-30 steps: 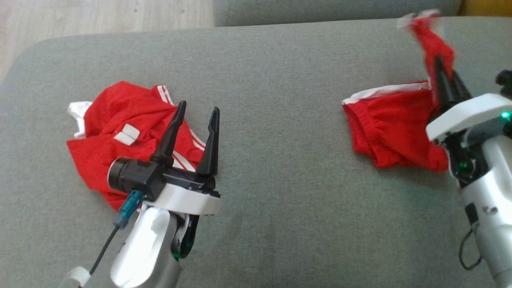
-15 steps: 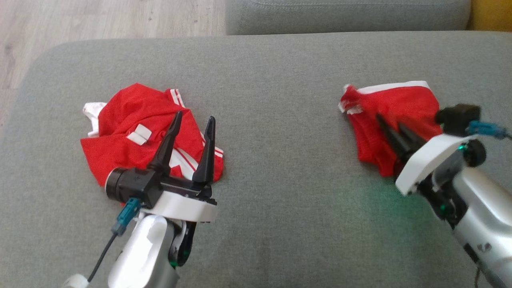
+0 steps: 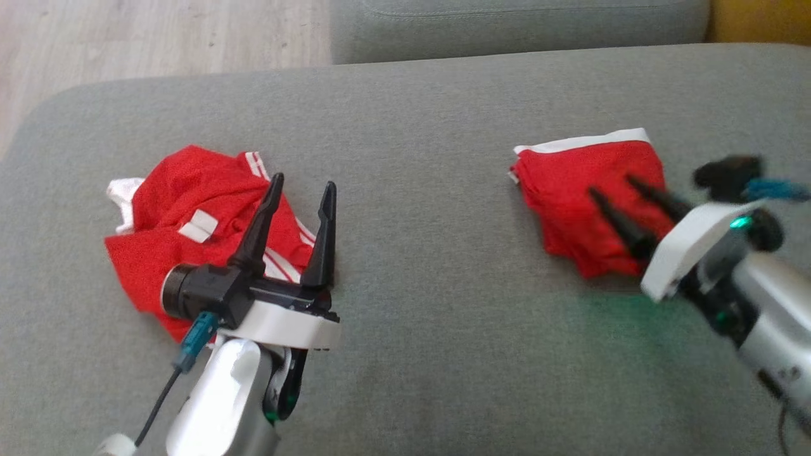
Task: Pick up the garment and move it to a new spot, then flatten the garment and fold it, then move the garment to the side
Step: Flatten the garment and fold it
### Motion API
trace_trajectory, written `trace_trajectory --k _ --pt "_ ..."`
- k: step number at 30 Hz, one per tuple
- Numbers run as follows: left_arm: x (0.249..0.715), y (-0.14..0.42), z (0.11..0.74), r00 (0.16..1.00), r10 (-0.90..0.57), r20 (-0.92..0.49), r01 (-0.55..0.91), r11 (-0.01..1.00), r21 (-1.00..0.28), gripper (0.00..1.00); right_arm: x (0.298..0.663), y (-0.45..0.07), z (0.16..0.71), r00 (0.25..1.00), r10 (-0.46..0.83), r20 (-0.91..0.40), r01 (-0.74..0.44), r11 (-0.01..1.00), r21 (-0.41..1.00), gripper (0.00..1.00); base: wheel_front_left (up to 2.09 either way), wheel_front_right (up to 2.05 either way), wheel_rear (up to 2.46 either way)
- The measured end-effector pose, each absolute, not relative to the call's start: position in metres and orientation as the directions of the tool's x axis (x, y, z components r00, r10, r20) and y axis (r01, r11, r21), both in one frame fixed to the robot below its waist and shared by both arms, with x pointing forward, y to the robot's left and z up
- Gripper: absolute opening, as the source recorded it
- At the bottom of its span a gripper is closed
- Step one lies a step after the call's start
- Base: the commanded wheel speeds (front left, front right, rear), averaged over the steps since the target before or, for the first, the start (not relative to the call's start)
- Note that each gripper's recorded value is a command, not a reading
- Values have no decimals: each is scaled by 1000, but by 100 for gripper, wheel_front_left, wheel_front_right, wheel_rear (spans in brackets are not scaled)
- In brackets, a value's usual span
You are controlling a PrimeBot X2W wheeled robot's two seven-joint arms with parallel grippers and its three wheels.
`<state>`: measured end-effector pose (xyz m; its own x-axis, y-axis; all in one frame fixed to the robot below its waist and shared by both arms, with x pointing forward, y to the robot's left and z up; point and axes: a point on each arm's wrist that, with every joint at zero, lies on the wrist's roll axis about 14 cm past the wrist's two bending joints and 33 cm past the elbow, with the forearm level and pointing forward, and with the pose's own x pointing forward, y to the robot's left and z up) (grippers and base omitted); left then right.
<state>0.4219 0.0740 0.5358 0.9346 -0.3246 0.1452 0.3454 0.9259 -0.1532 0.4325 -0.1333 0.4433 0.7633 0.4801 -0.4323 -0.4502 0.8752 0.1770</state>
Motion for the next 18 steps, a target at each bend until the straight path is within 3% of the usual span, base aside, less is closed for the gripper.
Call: trace_trajectory --k 10,18 --pt "423 52 545 913 -371 171 398 903 -164 100 468 -226 537 967 244 -78 -231 961 149 100 0 0 0" --pt "418 42 542 906 -390 165 418 887 -198 100 458 -273 575 990 14 138 -36 987 159 100 0 0 0"
